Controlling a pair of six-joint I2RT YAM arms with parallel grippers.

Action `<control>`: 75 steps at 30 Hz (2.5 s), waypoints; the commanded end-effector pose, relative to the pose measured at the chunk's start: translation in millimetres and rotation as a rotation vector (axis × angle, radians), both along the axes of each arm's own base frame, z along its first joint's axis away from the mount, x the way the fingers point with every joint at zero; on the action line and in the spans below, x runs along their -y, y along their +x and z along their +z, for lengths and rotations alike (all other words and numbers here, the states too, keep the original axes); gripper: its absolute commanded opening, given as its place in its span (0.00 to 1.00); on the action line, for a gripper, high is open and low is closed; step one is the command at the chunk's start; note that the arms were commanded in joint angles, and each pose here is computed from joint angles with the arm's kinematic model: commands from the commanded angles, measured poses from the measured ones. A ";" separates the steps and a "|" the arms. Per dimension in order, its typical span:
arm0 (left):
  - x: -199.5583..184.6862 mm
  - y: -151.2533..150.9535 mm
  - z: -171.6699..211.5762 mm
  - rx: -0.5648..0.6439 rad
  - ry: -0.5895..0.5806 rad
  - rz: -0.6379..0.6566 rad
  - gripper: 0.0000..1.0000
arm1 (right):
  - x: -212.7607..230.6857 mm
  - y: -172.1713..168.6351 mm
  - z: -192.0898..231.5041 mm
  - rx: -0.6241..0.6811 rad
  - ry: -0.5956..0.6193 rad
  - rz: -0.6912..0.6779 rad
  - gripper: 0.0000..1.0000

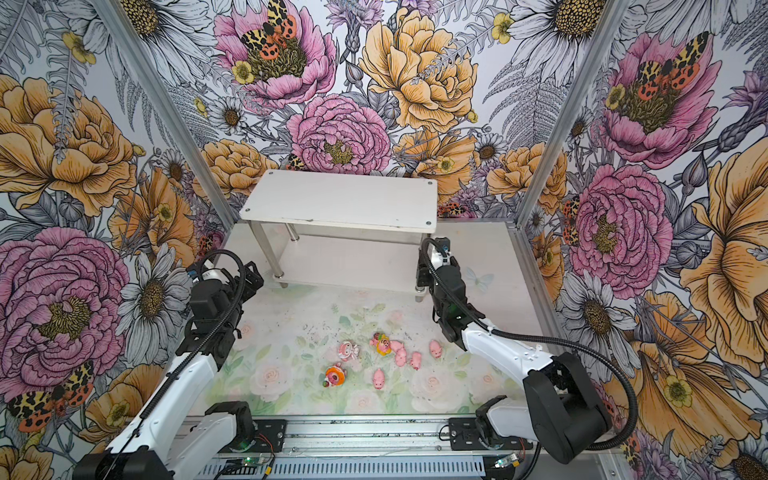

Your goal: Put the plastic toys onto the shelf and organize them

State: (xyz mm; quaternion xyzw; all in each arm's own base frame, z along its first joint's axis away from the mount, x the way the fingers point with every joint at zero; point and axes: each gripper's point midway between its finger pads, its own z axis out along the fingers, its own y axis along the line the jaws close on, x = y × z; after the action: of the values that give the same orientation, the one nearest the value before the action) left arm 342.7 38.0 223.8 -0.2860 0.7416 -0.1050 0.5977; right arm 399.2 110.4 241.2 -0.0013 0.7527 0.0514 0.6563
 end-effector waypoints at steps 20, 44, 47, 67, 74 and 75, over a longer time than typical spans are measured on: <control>97.9 -38.1 -11.2 -0.132 0.041 -0.308 0.99 | 38.2 -102.2 -39.6 -0.317 -0.089 -0.101 0.76; 130.2 -99.6 -97.4 -0.347 -0.043 -0.401 0.98 | -246.4 -193.5 -157.8 -0.709 -0.222 0.924 0.70; 130.3 -98.6 -107.7 -0.360 -0.031 -0.403 0.98 | -262.5 -199.0 -162.3 -0.733 -0.187 0.993 0.71; 135.1 -90.5 -118.6 -0.350 -0.085 -0.414 0.99 | -300.4 -177.6 -187.2 -0.808 -0.017 1.006 0.67; 145.2 -92.4 -118.9 -0.367 -0.101 -0.468 0.99 | -322.3 -193.9 -172.6 -0.885 0.252 1.143 0.71; 145.9 -93.0 -119.4 -0.371 -0.102 -0.472 0.99 | -321.8 -192.8 -174.4 -0.900 0.267 1.133 0.69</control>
State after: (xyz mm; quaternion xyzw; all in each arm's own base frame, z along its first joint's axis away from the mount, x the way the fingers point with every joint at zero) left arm 248.6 -101.3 100.1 -0.1570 0.8803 -0.2042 0.3984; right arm 212.5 420.3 56.6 -0.3144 0.8384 0.4075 0.1794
